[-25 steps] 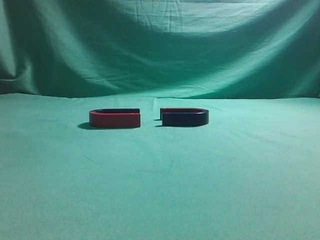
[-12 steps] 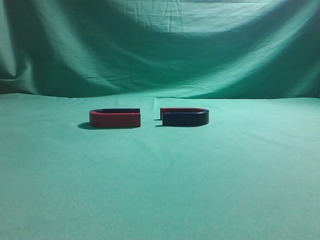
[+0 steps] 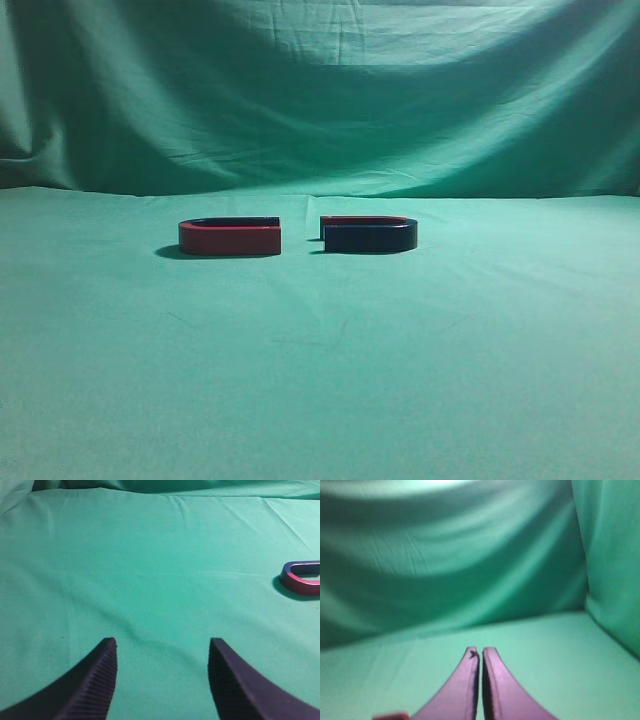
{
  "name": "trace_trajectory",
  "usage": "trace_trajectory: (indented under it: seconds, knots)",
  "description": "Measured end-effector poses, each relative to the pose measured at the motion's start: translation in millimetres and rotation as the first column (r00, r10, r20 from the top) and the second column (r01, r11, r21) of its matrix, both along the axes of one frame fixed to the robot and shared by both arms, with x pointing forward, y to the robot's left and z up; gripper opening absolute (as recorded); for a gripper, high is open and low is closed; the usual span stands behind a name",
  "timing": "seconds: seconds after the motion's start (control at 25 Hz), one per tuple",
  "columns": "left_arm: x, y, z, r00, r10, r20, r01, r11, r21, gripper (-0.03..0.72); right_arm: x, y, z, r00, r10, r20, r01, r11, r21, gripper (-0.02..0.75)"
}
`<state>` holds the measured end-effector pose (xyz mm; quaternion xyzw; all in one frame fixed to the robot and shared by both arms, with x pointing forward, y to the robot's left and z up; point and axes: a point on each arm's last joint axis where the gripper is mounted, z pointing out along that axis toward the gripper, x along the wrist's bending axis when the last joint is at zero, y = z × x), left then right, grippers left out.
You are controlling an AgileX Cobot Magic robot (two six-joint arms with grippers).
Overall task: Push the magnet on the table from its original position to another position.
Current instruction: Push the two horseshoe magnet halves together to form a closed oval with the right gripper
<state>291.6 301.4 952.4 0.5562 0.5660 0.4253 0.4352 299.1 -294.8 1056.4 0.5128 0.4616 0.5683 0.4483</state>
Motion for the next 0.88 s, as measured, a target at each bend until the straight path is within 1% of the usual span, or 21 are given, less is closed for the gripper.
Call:
trace_trajectory:
  seconds: [0.04, 0.12, 0.16, 0.24, 0.28, 0.32, 0.36, 0.4, 0.48, 0.52, 0.64, 0.76, 0.88]
  knots:
    - [0.0, 0.0, 0.0, 1.0, 0.0, 0.0, 0.0, 1.0, 0.0, 0.372, 5.4, 0.1, 7.5, 0.997, -0.003, -0.075, 0.003, 1.0, -0.005, 0.0]
    - [0.0, 0.0, 0.0, 1.0, 0.0, 0.0, 0.0, 1.0, 0.0, 0.372, 17.5, 0.6, 17.5, 0.975, -0.009, -0.221, 0.006, 1.0, -0.017, 0.0]
    - [0.0, 0.0, 0.0, 1.0, 0.0, 0.0, 0.0, 1.0, 0.0, 0.372, 25.5, 0.9, 20.6, 0.953, -0.013, -0.304, 0.005, 1.0, -0.028, 0.0]
    - [0.0, 0.0, 0.0, 1.0, 0.0, 0.0, 0.0, 1.0, 0.0, 0.372, 43.1, 2.1, 21.8, 0.885, -0.02, -0.465, -0.004, 0.999, -0.049, 0.0]
    - [0.0, 0.0, 0.0, 1.0, 0.0, 0.0, 0.0, 1.0, 0.0, 0.372, 50.1, 2.5, 22.1, 0.842, -0.023, -0.538, -0.01, 0.998, -0.058, 0.0]
    - [0.0, 0.0, 0.0, 1.0, 0.0, 0.0, 0.0, 1.0, 0.0, 0.372, 58.7, 3.3, 20.9, 0.786, -0.025, -0.618, -0.015, 0.998, -0.059, 0.0]
    - [0.0, 0.0, 0.0, 1.0, 0.0, 0.0, 0.0, 1.0, 0.0, 0.372, 66.5, 4.0, 17.0, 0.717, -0.028, -0.697, -0.021, 0.998, -0.061, 0.0]
    - [0.0, 0.0, 0.0, 1.0, 0.0, 0.0, 0.0, 1.0, 0.0, 0.372, 73.2, 4.8, 16.8, 0.664, -0.029, -0.748, -0.03, 0.997, -0.064, 0.0]
    - [0.0, 0.0, 0.0, 1.0, 0.0, 0.0, 0.0, 1.0, 0.0, 0.372, 88.1, 6.0, 12.1, 0.533, -0.037, -0.846, -0.06, 0.995, -0.081, 0.0]
    - [0.0, 0.0, 0.0, 1.0, 0.0, 0.0, 0.0, 1.0, 0.0, 0.372, 95.3, 6.9, 9.5, 0.482, -0.036, -0.875, -0.073, 0.994, -0.081, 0.0]
    - [0.0, 0.0, 0.0, 1.0, 0.0, 0.0, 0.0, 1.0, 0.0, 0.372, 112.0, 10.7, 10.3, 0.402, -0.013, -0.916, -0.086, 0.995, -0.052, 0.0]
    - [0.0, 0.0, 0.0, 1.0, 0.0, 0.0, 0.0, 1.0, 0.0, 0.372, 125.5, 16.0, 15.9, 0.378, 0.03, -0.925, -0.177, 0.983, -0.041, 0.0]
    - [0.0, 0.0, 0.0, 1.0, 0.0, 0.0, 0.0, 1.0, 0.0, 0.372, 140.5, 22.7, 20.5, 0.368, 0.091, -0.926, -0.218, 0.976, 0.009, 0.0]
